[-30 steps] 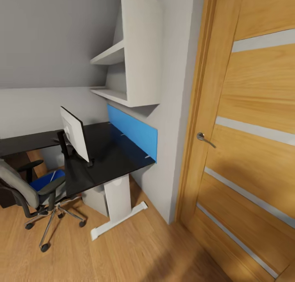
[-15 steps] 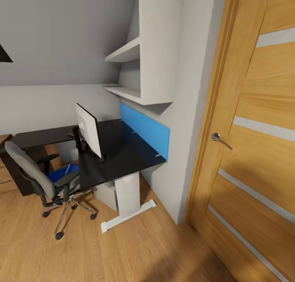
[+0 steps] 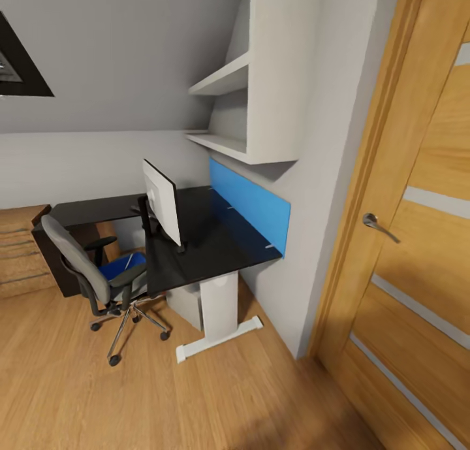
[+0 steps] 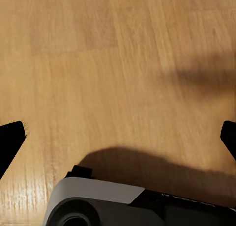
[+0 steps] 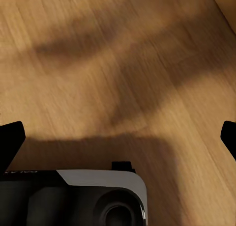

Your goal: In the bedroom, organize the workspace by keeping the computer under the desk, ensuring the monitor is on the desk, placing the keyboard on the desk next to the monitor, placing the mouse on the desk next to the keyboard, moving the folder from the swivel chair onto the desk next to the mouse, stacking the notebook on top of the folder with the pen on top of the notebook, and positioning the swivel chair next to the desk.

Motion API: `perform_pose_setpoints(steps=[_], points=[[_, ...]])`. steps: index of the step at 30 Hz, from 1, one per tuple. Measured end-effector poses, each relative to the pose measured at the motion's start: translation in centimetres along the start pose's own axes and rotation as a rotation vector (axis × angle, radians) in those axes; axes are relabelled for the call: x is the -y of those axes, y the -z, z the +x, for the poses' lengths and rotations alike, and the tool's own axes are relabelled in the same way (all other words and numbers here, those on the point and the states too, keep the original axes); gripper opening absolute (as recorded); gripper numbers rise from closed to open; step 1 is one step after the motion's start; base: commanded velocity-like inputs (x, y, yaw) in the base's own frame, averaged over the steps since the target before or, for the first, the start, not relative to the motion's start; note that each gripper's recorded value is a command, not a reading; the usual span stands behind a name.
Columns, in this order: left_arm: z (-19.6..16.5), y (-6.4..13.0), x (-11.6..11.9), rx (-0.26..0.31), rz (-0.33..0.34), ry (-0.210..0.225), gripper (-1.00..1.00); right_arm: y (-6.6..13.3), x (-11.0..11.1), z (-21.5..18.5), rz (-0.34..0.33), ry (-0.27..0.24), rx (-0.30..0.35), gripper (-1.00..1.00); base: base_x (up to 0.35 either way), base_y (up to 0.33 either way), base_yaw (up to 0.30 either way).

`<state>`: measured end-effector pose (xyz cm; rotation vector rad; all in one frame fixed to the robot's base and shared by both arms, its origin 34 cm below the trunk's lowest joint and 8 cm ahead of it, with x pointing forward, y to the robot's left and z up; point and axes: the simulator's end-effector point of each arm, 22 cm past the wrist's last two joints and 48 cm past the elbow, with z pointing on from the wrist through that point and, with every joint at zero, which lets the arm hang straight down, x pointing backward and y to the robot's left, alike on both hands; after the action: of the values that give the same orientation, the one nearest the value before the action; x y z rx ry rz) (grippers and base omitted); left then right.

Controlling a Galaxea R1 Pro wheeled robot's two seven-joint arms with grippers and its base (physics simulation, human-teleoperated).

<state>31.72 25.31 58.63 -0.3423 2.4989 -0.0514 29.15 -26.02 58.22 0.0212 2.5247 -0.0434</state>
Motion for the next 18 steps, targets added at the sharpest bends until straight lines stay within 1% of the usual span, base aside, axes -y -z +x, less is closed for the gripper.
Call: perform_pose_setpoints(steps=[16, 18], points=[[0.23, 0.03, -0.80, -0.009, -0.009, -0.007, 1.00, 0.09, 0.36, 0.46, 0.004, 0.004, -0.012, 1.00, 0.000, 0.000, 0.195], [0.22, 0.03, -0.83, -0.009, -0.009, -0.007, 1.00, 0.11, 0.40, 0.52, 0.004, 0.005, -0.013, 1.00, 0.000, 0.000, 0.130]])
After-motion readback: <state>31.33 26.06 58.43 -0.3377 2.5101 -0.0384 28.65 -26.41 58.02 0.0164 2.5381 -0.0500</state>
